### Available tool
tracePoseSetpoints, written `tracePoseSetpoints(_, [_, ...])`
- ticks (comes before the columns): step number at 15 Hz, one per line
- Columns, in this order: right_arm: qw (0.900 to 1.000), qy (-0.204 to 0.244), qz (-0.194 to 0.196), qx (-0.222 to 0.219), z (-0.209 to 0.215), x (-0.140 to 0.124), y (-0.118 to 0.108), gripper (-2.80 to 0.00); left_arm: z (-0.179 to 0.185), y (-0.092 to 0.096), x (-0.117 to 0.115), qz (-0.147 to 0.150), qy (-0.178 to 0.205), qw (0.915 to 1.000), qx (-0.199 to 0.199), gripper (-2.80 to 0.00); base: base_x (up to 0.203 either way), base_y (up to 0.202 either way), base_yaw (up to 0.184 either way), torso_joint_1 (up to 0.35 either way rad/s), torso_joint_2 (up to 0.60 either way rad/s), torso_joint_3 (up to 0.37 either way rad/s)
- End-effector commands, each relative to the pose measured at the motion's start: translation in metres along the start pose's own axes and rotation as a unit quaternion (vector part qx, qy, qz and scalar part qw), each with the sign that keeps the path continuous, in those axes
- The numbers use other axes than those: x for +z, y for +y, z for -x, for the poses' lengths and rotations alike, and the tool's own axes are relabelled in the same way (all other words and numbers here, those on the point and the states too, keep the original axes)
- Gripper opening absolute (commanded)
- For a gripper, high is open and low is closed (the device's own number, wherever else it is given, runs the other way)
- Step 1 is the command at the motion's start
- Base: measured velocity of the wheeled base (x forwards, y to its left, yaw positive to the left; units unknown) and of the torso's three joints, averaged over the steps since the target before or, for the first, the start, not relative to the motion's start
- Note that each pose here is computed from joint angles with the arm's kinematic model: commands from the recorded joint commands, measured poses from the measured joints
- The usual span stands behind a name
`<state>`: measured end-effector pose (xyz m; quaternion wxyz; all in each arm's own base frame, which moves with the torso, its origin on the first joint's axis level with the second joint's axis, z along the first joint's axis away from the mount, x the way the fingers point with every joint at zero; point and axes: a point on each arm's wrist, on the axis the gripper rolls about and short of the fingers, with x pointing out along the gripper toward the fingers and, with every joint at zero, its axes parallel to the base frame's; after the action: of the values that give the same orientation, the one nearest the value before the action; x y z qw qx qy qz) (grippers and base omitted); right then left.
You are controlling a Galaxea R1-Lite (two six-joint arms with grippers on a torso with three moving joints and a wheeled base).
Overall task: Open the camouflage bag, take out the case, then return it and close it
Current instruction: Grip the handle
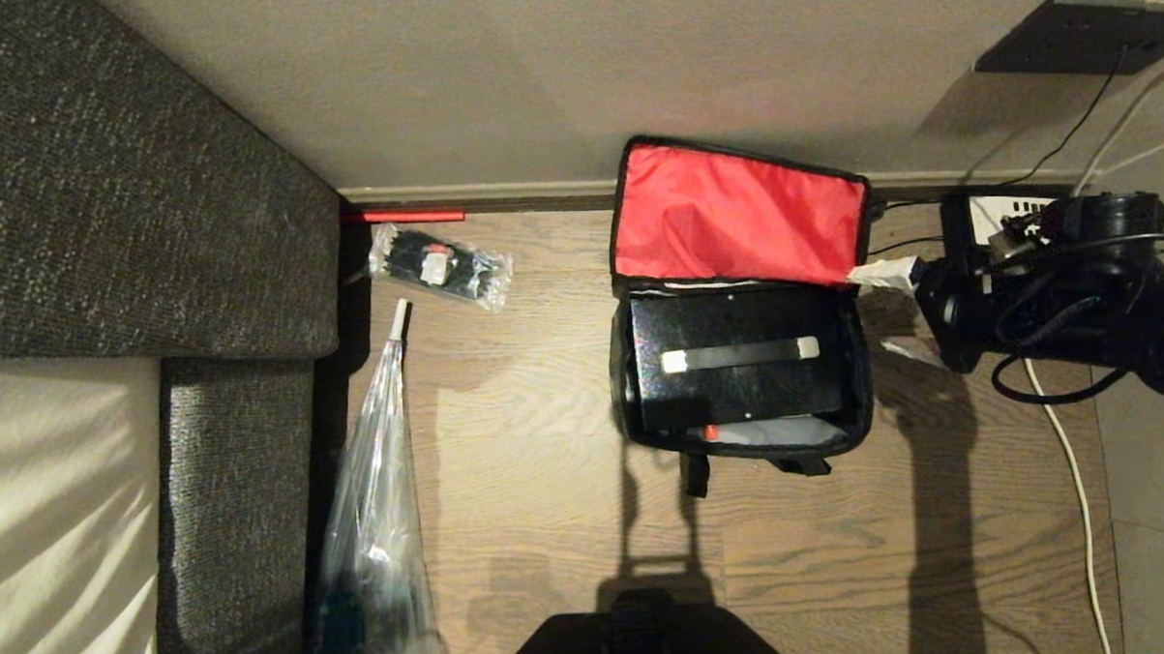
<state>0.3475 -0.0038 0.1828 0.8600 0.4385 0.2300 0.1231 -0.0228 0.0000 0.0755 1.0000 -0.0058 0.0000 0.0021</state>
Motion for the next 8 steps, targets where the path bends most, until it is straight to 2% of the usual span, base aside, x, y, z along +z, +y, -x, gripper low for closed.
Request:
tracePoseSetpoints(1, [0.998,-0.014,-0.066,0.0,-0.009,0.007,-0.008,0.0,0.0,0.0,0.0,0.0,0.0,1.0,0.0,-2.8,0.0,0.0,0.0,0.0,0.0,0.0])
tracePoseSetpoints(2, [0.997,-0.029,-0.074,-0.004,-0.007,0.011,-0.011,0.0,0.0,0.0,0.0,0.0,0.0,1.0,0.0,-2.8,0.0,0.0,0.0,0.0,0.0,0.0])
tracePoseSetpoints(3, [0.997,-0.037,-0.075,-0.006,-0.005,0.015,-0.014,-2.03,0.0,0.0,0.0,0.0,0.0,1.0,0.0,-2.8,0.0,0.0,0.0,0.0,0.0,0.0])
tracePoseSetpoints(4, [0.996,-0.042,-0.072,-0.006,-0.004,0.018,-0.016,-2.8,0.0,0.0,0.0,0.0,0.0,1.0,0.0,-2.8,0.0,0.0,0.0,0.0,0.0,0.0])
tracePoseSetpoints(8, [0.997,-0.047,-0.059,-0.02,-0.004,0.023,-0.025,-2.8,0.0,0.0,0.0,0.0,0.0,1.0,0.0,-2.8,0.0,0.0,0.0,0.0,0.0,0.0])
